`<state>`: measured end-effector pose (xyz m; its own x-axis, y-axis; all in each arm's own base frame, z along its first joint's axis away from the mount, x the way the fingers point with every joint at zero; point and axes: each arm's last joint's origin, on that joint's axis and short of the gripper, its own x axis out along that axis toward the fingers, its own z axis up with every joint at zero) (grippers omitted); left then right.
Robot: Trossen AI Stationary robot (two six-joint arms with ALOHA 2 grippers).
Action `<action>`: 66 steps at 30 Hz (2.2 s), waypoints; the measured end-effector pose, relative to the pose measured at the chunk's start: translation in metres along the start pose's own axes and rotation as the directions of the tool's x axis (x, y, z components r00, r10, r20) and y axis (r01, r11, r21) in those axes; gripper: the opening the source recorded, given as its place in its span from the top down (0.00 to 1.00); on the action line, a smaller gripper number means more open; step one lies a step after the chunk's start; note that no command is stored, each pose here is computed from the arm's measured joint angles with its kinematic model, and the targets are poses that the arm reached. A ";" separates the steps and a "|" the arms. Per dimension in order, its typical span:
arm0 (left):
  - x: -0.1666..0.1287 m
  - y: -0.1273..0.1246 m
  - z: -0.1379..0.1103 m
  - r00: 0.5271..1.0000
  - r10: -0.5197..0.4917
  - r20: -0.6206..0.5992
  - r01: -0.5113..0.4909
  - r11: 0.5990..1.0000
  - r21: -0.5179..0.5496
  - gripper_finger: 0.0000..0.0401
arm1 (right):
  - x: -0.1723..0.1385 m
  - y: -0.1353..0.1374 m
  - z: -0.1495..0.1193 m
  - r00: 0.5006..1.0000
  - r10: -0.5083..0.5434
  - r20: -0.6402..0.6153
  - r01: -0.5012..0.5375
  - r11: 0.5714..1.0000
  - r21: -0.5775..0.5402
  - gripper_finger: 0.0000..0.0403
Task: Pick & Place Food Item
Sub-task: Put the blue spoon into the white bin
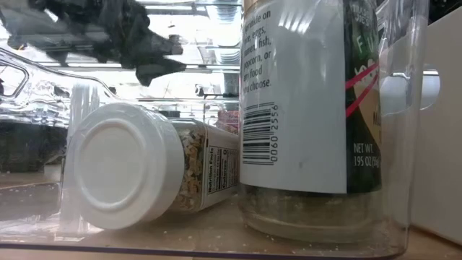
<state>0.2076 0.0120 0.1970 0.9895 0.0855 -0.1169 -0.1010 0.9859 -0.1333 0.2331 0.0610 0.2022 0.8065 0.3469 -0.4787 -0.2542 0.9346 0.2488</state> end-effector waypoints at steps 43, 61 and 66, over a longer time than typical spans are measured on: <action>0.093 0.037 -0.034 0.783 0.194 -0.592 -0.279 0.959 -0.055 0.62 | -0.009 -0.009 -0.001 0.998 -0.060 -0.030 0.059 0.998 -0.031 0.81; 0.111 0.044 -0.065 0.795 0.048 -0.604 -0.279 0.914 -0.294 0.59 | -0.008 -0.001 -0.005 0.998 -0.032 -0.061 0.029 0.998 -0.050 0.81; 0.113 0.043 -0.064 0.809 0.046 -0.587 -0.270 0.915 -0.299 0.59 | -0.008 -0.001 -0.005 0.997 -0.032 -0.063 0.029 0.998 -0.049 0.81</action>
<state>0.3083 0.0549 0.1155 0.7344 0.0306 -0.6780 -0.3904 0.8362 -0.3852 0.2243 0.0576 0.2018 0.7789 0.3210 -0.5389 -0.2568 0.9470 0.1929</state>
